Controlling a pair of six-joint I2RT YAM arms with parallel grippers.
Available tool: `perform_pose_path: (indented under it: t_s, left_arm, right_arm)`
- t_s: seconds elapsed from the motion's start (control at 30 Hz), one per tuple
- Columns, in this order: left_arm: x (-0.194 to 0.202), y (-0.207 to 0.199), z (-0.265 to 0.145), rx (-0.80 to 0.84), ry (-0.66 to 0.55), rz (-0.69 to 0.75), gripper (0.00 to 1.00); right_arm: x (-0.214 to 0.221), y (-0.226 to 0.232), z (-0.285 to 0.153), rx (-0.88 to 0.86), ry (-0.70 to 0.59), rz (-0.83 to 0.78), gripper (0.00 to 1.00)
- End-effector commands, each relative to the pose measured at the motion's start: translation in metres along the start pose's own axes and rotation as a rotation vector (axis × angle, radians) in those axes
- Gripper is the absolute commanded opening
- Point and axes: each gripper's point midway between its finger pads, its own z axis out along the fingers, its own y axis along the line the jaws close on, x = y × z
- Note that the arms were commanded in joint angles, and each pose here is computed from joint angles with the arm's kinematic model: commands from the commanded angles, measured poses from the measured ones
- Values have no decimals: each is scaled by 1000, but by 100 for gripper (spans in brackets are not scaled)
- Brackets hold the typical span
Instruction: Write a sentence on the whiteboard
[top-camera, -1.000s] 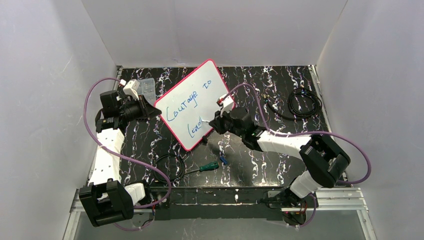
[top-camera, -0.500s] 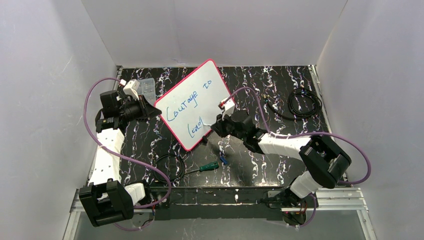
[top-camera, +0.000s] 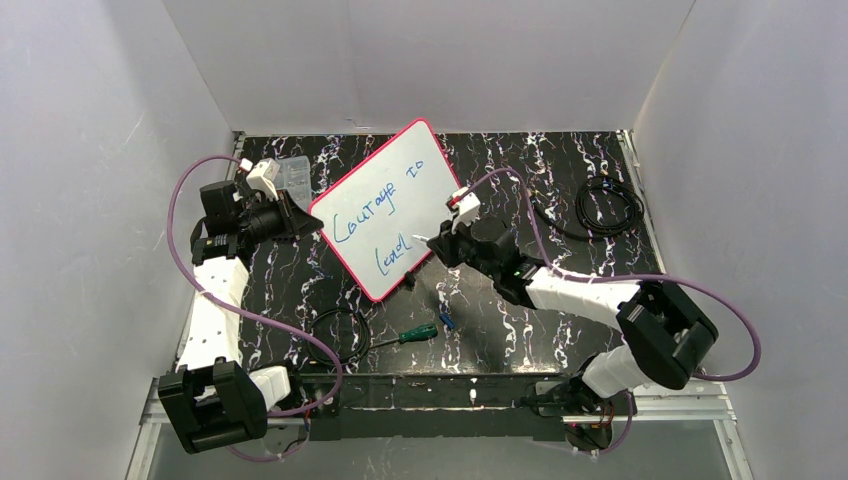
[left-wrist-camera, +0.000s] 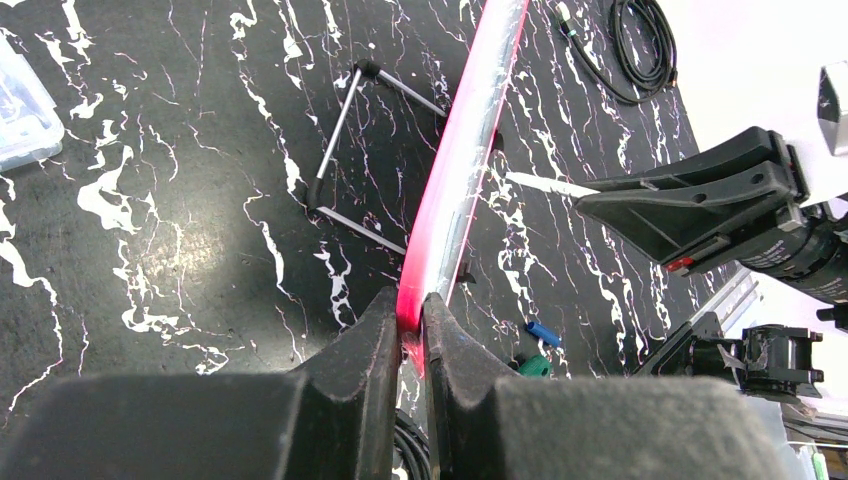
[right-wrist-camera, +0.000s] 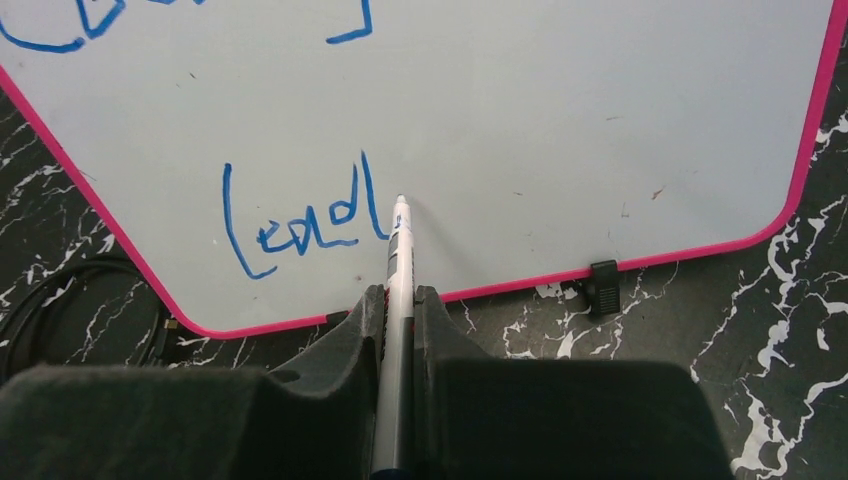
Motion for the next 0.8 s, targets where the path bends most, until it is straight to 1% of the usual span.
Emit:
perform_pose_path:
  t_s: [0.0,0.13,0.23,0.57,0.6,0.77]
  left_arm:
    - [4,1,-1,-9,8,13,0]
    - [4,0,-1,-8,7,15,0]
    - [4,1,-1,-7,6,14,0]
    - [4,1,0,-6,8,11,0]
    - [4,0,0,-5,8,13,0]
    - [4,1,0,-7,8,13,0]
  right_arm:
    - [-41,16,-2,-76,-122,-9,1]
    - [-51,26,2,-121,-149,-2,1]
    - [-54,27,7,-125,-149,-1,1]
    - [-39,24,17,-111,-96,-3,1]
    - [-37,28,17,-137,-88,-5,1]
    - [-33,29,21,-145,-73,-5,1]
